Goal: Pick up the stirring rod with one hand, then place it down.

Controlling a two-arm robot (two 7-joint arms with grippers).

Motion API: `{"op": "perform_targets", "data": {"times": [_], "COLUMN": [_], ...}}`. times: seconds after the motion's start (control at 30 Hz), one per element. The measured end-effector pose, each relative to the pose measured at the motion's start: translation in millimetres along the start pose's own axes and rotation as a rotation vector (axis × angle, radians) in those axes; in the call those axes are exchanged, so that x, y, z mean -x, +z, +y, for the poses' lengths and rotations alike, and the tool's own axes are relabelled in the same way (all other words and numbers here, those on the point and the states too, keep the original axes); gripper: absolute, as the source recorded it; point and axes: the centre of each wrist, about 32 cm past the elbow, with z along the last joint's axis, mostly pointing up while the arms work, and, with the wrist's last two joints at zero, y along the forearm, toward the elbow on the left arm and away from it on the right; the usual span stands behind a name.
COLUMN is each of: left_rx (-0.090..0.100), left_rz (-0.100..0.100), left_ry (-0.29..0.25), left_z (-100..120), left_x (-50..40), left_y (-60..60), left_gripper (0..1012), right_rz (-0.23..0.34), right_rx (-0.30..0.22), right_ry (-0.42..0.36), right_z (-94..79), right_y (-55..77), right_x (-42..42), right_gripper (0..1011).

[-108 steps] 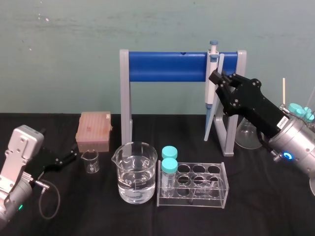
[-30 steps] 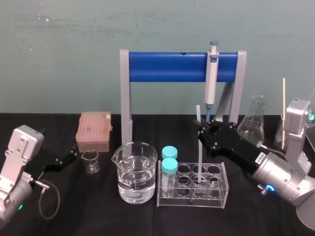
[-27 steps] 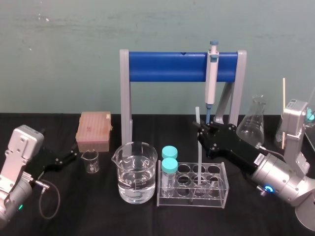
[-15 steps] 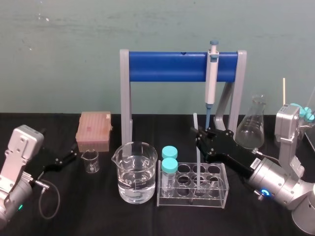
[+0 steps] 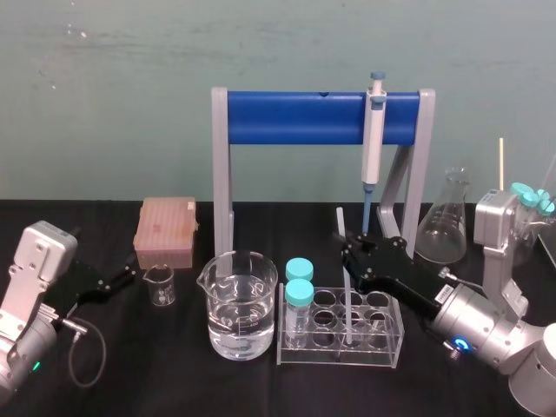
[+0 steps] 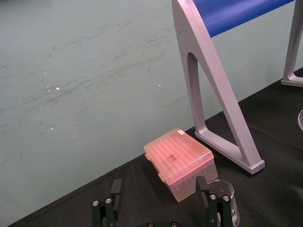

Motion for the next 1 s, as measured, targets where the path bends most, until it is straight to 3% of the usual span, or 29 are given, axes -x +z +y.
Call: {"op": "perform_targets", "data": {"times": [0.63,1.0], "left_rx": [0.0,0.0], "left_rz": [0.0,0.0], "left_ry": [0.0,0.0], "left_z": [0.0,0.0], "left_x": [0.0,0.0], "left_y": [0.0,0.0], "left_gripper": [1000,1000], "right_rz": [-0.005,-0.005], "right_rx": [0.044,0.043], "right_ry": [0.005,0.006], "right_z": [2.7,3.0], "right_y": [-3.9,-3.8], "right_x": [2.0,2.2], "right_gripper": [69,82]}}
